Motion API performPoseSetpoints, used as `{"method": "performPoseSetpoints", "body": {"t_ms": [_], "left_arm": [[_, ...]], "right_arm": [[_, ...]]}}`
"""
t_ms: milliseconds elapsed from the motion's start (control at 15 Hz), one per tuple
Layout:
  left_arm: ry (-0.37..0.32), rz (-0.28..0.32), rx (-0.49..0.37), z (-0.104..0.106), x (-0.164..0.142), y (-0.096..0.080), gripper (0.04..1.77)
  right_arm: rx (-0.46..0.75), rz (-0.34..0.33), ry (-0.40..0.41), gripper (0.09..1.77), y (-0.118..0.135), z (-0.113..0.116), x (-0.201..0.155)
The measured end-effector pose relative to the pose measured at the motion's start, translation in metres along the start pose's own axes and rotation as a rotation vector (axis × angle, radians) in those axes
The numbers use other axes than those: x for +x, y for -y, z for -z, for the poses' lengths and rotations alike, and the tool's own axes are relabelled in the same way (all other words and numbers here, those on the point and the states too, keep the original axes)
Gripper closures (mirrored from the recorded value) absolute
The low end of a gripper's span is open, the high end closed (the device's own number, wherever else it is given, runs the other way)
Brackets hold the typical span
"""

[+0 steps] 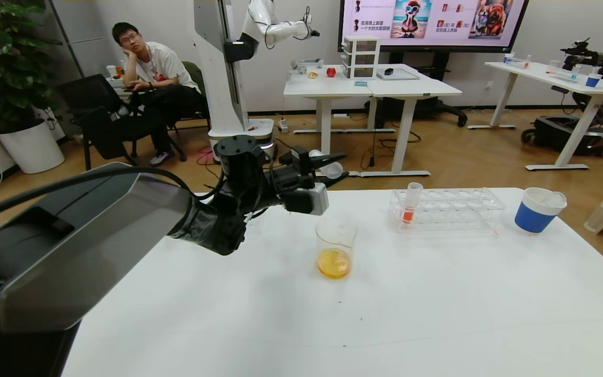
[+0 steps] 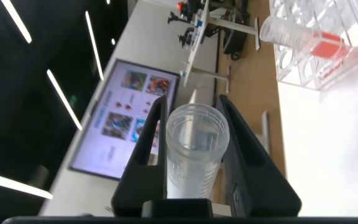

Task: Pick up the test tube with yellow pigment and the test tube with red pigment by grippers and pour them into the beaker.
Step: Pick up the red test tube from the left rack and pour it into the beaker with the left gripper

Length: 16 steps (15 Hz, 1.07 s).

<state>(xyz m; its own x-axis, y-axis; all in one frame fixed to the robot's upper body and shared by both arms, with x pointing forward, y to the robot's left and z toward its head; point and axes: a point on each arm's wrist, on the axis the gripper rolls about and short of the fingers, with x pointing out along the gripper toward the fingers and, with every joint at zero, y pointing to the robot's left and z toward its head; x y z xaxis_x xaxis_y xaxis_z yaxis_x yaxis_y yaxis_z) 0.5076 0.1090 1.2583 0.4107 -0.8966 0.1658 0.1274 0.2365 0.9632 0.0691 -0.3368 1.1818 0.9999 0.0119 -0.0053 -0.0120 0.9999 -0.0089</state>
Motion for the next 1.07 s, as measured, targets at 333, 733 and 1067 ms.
{"method": "performPoseSetpoints", "body": {"t_ms": [333,733,1067], "left_arm": [[-0.343,-0.454,-0.653,-0.005,0.002,-0.014,1.28],[-0.71,-0.779,-1.112,-0.02,0.017,-0.006,1.28],[-0.744,-0.85,-1.189,-0.025,0.016,-0.018,1.28]], "right_arm": [[0.0,0.0,0.0,0.12,0.0,0.0,0.0],[0.0,0.0,0.0,0.12,0.0,0.0,0.0],[0.0,0.0,0.0,0.12,0.0,0.0,0.0]]}}
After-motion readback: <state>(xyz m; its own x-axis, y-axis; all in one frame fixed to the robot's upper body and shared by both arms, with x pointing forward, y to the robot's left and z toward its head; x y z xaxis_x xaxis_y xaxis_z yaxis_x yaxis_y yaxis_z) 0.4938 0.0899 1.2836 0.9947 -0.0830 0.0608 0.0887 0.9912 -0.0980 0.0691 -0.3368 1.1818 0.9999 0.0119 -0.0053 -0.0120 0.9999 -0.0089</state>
